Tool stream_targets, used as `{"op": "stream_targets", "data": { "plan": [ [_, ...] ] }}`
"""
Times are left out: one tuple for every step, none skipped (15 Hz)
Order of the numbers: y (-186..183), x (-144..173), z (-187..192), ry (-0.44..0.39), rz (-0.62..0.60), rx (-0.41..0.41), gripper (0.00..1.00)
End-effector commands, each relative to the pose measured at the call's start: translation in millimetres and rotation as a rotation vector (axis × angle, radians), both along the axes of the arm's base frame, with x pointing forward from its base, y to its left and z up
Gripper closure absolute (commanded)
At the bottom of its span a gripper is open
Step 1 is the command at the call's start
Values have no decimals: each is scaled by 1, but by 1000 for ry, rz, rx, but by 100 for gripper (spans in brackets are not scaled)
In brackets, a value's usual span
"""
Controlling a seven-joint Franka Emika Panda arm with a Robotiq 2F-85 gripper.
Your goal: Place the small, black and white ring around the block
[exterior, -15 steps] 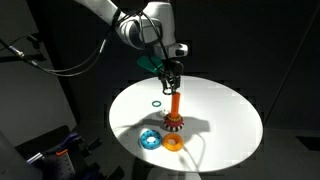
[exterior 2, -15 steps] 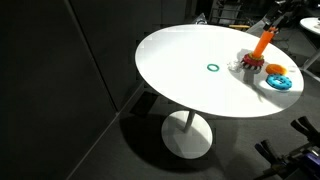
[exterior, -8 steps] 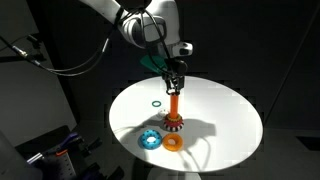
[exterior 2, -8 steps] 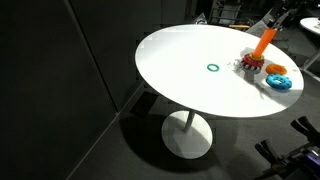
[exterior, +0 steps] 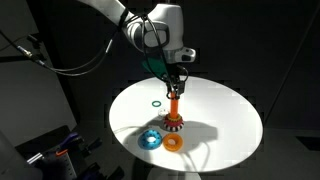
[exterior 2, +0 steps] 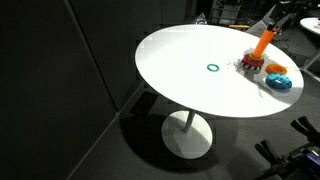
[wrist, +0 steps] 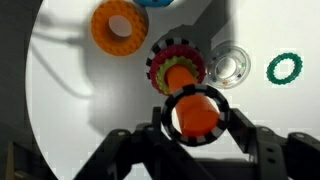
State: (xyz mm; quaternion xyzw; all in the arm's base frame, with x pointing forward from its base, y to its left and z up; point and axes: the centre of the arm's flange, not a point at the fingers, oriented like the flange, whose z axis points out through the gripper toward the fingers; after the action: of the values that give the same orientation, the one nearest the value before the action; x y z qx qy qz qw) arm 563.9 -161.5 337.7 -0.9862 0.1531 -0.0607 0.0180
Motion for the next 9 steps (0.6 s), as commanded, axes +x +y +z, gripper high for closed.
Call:
{"op": "stream_targets", "data": {
  "plan": [
    [-9, 12, -2, -10, 2, 34, 57],
    [-10, 14, -3, -12, 0, 40, 57],
    [-10, 16, -3, -12, -2, 42, 57],
    [-10, 18, -4, -15, -2, 43, 57],
    [-11, 20, -3, -17, -4, 45, 57],
    [-11, 22, -1, -20, -5, 46, 57],
    [-11, 23, 0, -23, -5, 48, 57],
    [-10, 25, 2, -27, -4, 46, 57],
    [-10, 26, 4, -30, -4, 47, 57]
  ]
}}
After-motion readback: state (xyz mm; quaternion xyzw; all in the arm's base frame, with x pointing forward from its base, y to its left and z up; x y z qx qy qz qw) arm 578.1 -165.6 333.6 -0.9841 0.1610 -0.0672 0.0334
